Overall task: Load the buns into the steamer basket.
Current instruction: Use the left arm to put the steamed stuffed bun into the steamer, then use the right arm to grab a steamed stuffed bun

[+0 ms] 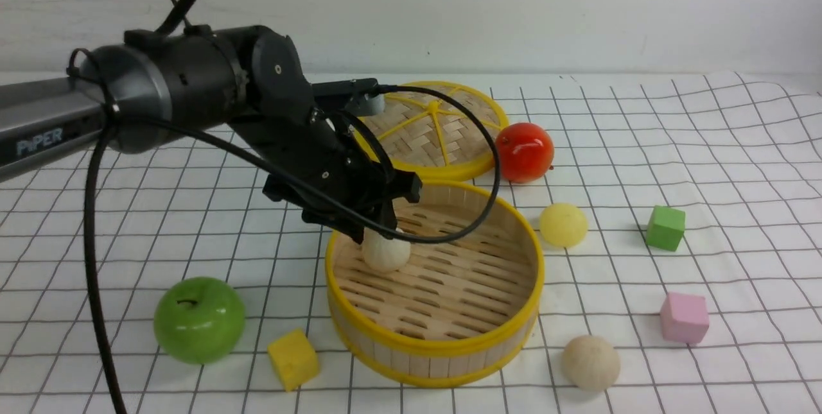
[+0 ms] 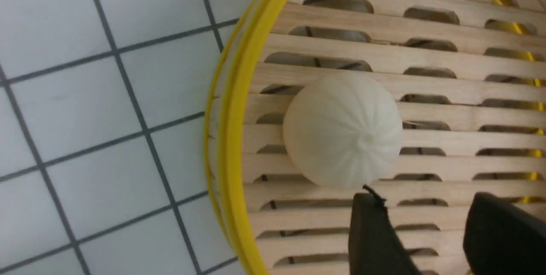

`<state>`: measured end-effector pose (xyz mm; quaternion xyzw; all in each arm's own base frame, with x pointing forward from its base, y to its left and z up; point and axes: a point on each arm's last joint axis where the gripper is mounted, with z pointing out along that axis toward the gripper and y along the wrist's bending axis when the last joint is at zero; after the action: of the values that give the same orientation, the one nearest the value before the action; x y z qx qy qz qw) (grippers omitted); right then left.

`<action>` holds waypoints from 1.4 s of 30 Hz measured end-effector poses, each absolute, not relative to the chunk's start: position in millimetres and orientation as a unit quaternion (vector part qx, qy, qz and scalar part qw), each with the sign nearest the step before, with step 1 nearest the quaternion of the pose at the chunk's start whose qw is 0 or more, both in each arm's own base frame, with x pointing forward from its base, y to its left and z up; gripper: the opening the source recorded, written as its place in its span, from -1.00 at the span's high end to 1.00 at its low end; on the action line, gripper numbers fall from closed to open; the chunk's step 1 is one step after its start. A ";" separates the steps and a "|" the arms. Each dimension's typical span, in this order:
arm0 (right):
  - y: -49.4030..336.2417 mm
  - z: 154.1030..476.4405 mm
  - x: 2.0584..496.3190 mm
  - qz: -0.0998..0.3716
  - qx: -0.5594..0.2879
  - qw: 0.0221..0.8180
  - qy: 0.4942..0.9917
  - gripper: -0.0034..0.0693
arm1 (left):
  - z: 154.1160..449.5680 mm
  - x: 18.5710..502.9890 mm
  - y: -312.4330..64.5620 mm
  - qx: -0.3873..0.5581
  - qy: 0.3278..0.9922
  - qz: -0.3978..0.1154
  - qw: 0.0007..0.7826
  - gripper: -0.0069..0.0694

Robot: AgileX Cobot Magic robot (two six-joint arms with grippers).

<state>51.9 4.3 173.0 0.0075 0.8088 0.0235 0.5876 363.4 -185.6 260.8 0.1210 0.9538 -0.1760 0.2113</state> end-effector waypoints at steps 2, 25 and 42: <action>4.3 173.0 51.9 0.023 0.007 0.588 0.809 0.24 | 287.6 351.6 -179.9 0.125 0.948 -0.179 0.230 0.01; 4.3 173.0 51.9 0.023 0.007 0.588 0.809 0.24 | 395.8 103.2 -63.8 0.128 0.854 -0.230 0.450 0.85; 4.3 173.0 51.9 0.023 0.007 0.588 0.809 0.24 | 357.4 83.7 -49.4 0.129 0.845 -0.204 0.477 0.85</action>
<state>51.9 4.3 173.0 0.0075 0.8088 0.0235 0.5876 83.7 -49.4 357.4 0.1285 0.8450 -0.2039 0.4773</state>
